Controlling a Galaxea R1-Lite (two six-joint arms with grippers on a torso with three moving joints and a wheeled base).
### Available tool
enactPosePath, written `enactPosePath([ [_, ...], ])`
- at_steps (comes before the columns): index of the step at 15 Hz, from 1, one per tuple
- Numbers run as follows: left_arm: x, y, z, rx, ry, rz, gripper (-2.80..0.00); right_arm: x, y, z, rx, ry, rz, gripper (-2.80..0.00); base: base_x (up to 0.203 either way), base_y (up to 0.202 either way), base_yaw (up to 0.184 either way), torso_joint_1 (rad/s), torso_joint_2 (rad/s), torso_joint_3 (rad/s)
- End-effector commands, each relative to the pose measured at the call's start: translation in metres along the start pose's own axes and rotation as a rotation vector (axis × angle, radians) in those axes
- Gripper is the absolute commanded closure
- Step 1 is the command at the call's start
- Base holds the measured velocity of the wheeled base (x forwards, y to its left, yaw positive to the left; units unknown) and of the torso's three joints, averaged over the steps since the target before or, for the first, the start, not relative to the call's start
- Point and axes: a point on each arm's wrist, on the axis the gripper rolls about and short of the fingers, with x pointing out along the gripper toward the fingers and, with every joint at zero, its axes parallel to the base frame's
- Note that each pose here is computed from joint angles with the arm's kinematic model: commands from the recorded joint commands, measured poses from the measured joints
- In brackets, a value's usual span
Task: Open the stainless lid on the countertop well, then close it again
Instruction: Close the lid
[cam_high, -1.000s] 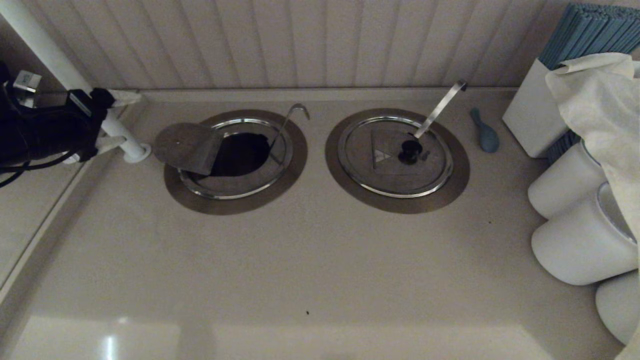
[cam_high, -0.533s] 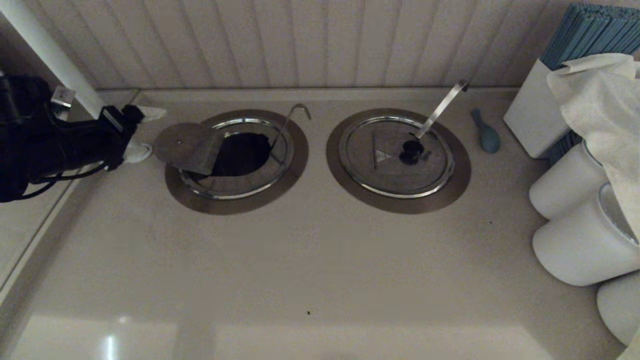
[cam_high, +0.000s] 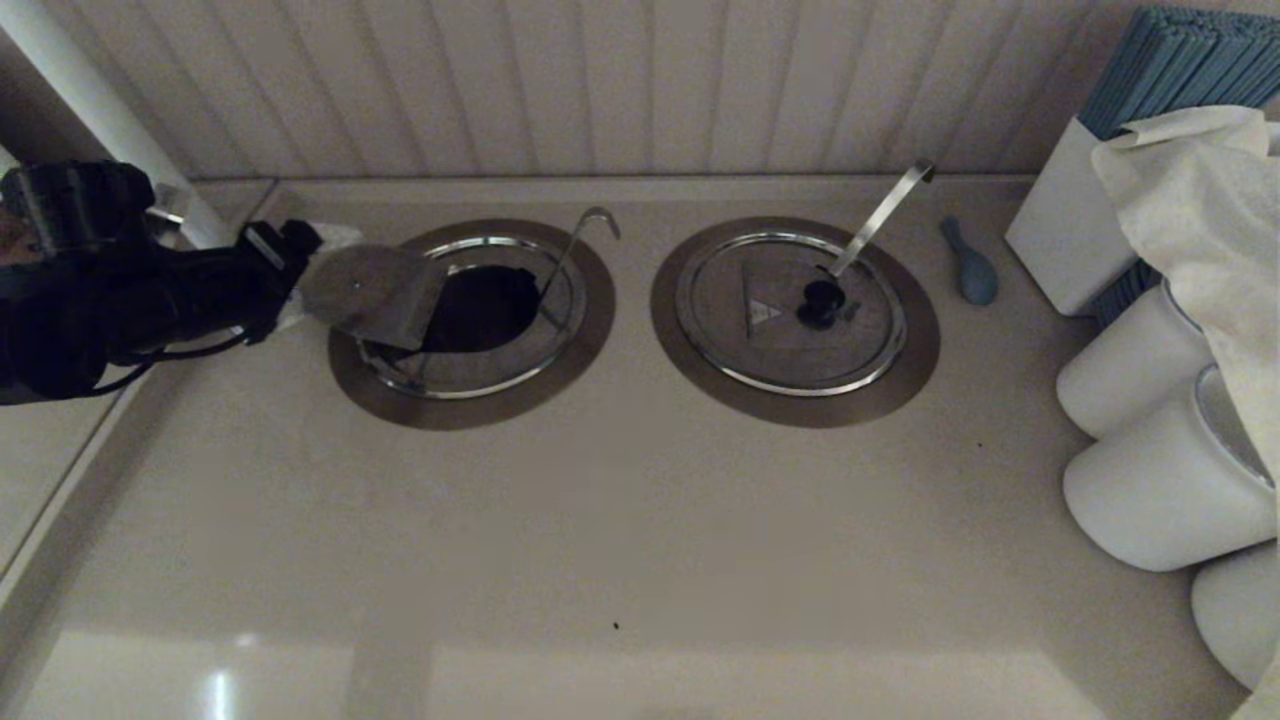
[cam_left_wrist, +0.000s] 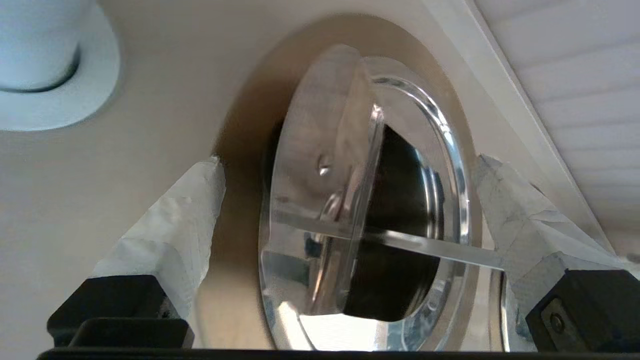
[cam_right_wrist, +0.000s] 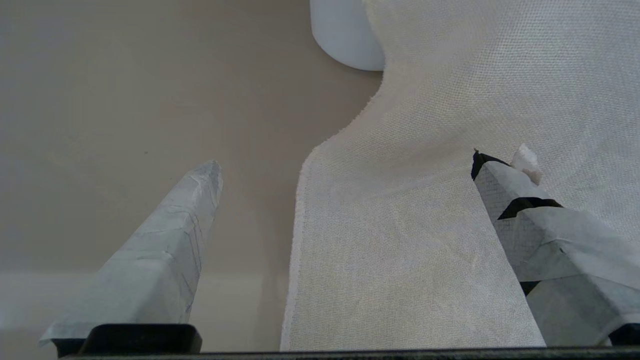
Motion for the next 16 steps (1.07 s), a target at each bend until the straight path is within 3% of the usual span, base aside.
enactPosePath([
  [1, 0.003, 0.001, 0.000, -0.005, 0.002, -0.003, -2.80, 0.000, 0.000, 0.000, 0.000, 0.000, 0.000, -2.80, 0.000, 0.000, 0.000, 0.000, 0.00, 0.000],
  [4, 0.001, -0.003, 0.001, -0.002, -0.003, -0.015, -2.80, 0.000, 0.000, 0.000, 0.000, 0.000, 0.001, -2.80, 0.000, 0.000, 0.000, 0.000, 0.00, 0.000],
  [8, 0.000, -0.025, -0.004, 0.017, -0.022, -0.038, -2.80, 0.000, 0.000, 0.000, 0.000, 0.000, 0.000, -2.80, 0.000, 0.000, 0.000, 0.000, 0.00, 0.000],
  [16, 0.001, -0.031, -0.007, 0.016, -0.012, -0.054, -2.80, 0.000, 0.000, 0.000, 0.000, 0.001, 0.000, -2.80, 0.000, 0.000, 0.000, 0.000, 0.00, 0.000],
])
